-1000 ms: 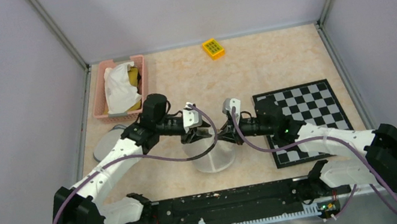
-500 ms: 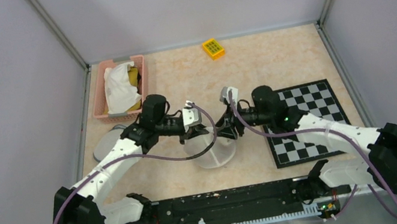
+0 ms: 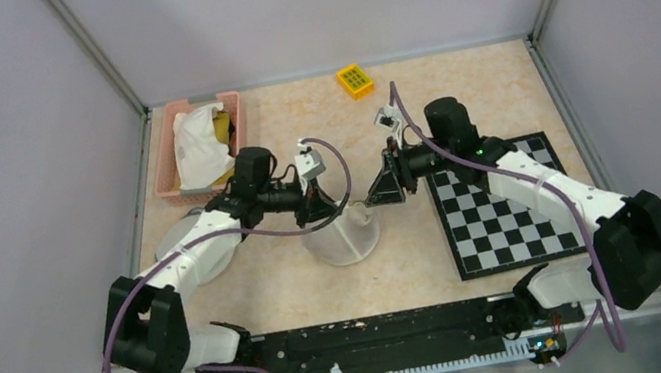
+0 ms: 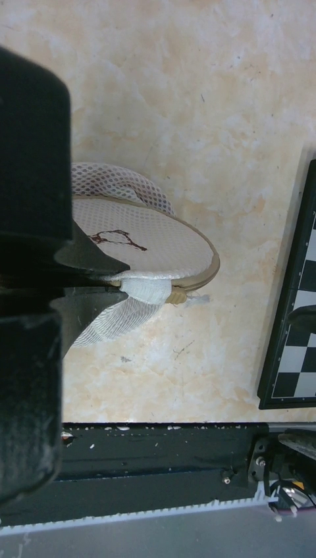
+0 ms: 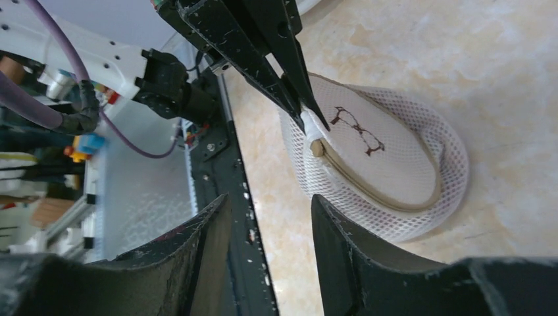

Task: Unzip the laundry bag and remove the bra
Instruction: Unzip the laundry bag at the center of the board.

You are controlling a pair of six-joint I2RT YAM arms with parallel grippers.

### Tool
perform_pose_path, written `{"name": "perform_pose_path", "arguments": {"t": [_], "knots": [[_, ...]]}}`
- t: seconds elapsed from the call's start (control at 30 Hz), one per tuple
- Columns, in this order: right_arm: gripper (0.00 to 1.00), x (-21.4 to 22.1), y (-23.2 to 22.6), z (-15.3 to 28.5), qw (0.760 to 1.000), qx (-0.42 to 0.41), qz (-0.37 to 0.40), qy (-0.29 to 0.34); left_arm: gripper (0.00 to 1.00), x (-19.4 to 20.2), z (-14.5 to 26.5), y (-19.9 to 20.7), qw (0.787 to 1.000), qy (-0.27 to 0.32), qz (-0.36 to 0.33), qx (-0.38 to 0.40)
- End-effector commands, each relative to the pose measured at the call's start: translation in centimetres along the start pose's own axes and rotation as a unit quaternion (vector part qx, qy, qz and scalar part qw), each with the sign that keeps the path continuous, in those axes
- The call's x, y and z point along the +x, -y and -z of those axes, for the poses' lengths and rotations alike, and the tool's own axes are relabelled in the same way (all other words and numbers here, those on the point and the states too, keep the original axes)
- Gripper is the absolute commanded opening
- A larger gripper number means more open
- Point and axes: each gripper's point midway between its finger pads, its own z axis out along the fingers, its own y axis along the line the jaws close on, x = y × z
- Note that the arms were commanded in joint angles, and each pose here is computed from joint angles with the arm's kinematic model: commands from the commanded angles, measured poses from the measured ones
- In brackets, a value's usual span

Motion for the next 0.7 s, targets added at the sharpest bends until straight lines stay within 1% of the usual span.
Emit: {"name": "perform_pose_path", "arguments": {"t": [0.0,0.1,0.2,0.37,0.57,0.67], "knots": [[0.47,-1.6,-1.7,-0.2,0.997,-0.050,-0.063,0.013,0.00,-2.2,-0.5,-0.2,0.999,0.018,0.032,0.023],[0.45,-1.5,-1.4,-0.6,0.994,-0.054,-0.094,0.021,0.00,-2.7,-0.6,-0.1,0.998,0.017,0.041,0.041],[0.43,-1.5,-1.3,-0.9,0.991,-0.060,-0.117,0.033,0.00,-3.7,-0.5,-0.2,0.998,0.030,0.033,0.037],[0.39,-1.5,-0.7,-1.2,0.989,-0.051,-0.130,0.043,0.00,-4.7,-0.3,0.4,0.998,0.041,0.022,0.050],[0.33,-0.9,0.5,-1.8,0.987,-0.032,-0.154,0.041,0.00,-4.5,-0.1,1.2,0.997,0.051,0.024,0.059],[0.33,-0.8,0.7,-1.9,0.986,-0.029,-0.159,0.039,0.00,-4.5,0.1,1.5,0.997,0.052,0.023,0.060]]}}
